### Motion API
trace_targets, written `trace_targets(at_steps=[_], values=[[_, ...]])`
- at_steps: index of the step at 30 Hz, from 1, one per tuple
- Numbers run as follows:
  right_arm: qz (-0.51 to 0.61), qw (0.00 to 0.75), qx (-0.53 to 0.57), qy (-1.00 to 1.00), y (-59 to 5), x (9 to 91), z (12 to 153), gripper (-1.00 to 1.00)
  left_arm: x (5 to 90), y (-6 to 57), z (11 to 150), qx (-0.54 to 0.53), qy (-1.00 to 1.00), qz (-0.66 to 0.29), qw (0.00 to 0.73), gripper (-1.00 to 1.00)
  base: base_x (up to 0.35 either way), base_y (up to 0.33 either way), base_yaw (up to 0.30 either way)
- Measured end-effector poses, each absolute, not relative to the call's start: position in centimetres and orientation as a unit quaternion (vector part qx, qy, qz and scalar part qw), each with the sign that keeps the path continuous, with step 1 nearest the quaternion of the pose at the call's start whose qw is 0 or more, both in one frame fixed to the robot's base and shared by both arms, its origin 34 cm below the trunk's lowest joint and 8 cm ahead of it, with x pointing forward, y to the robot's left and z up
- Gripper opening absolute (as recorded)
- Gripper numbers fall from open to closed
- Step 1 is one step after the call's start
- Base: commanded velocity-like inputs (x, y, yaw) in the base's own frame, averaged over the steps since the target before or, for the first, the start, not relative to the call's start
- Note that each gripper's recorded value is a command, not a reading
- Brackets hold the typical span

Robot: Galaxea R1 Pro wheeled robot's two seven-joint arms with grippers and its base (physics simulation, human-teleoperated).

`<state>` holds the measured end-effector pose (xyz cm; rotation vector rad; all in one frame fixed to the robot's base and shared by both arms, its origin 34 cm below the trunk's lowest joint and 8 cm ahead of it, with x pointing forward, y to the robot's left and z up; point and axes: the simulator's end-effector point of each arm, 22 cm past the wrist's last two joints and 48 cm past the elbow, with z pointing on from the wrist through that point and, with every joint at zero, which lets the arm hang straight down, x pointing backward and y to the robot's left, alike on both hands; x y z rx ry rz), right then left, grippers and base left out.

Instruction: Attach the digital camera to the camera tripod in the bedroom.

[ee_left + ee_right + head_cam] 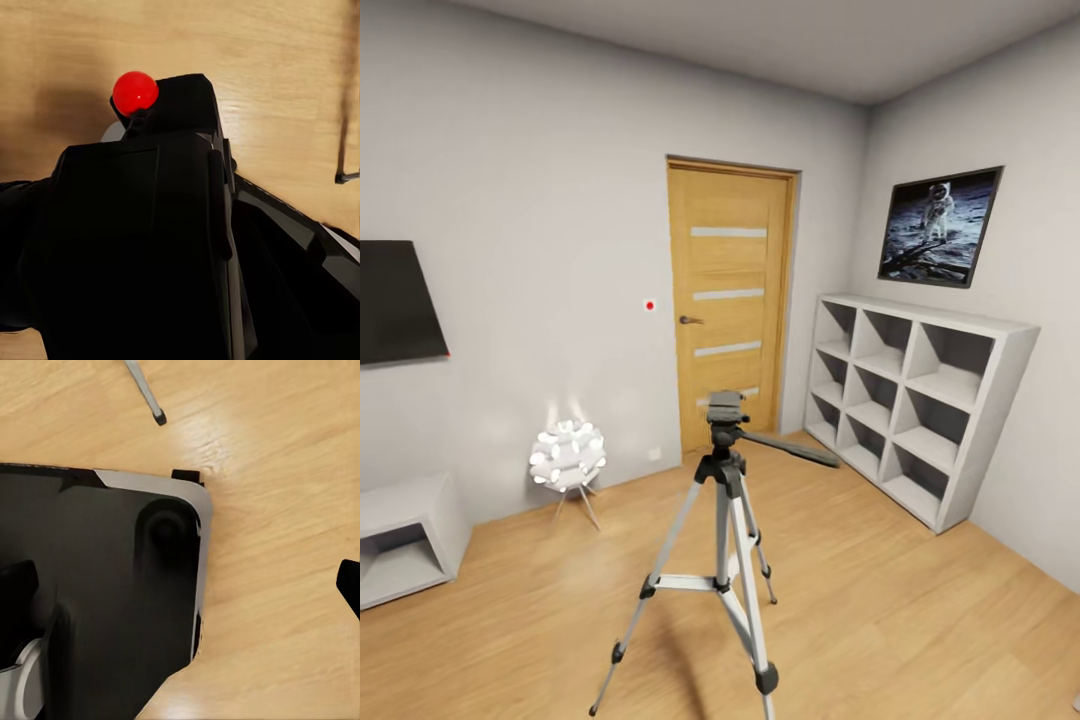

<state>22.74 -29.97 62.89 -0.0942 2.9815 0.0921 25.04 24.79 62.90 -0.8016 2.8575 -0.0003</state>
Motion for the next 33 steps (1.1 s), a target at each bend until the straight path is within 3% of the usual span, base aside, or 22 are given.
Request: trace_targets(at_steps=[13,33], values=[[0.032,0.079,-0.029,0.996,-29.73,22.77,62.87,1.00,25.07,24.80,62.90,-0.269,0.959,0.000,0.087,-1.00,0.141,0.158,-0.032],[0.032,0.078,-0.027,0.996,-29.75,22.75,62.86,1.00,25.05,24.80,62.89,-0.269,0.959,0.000,0.086,-1.00,0.003,0.003,-0.237]])
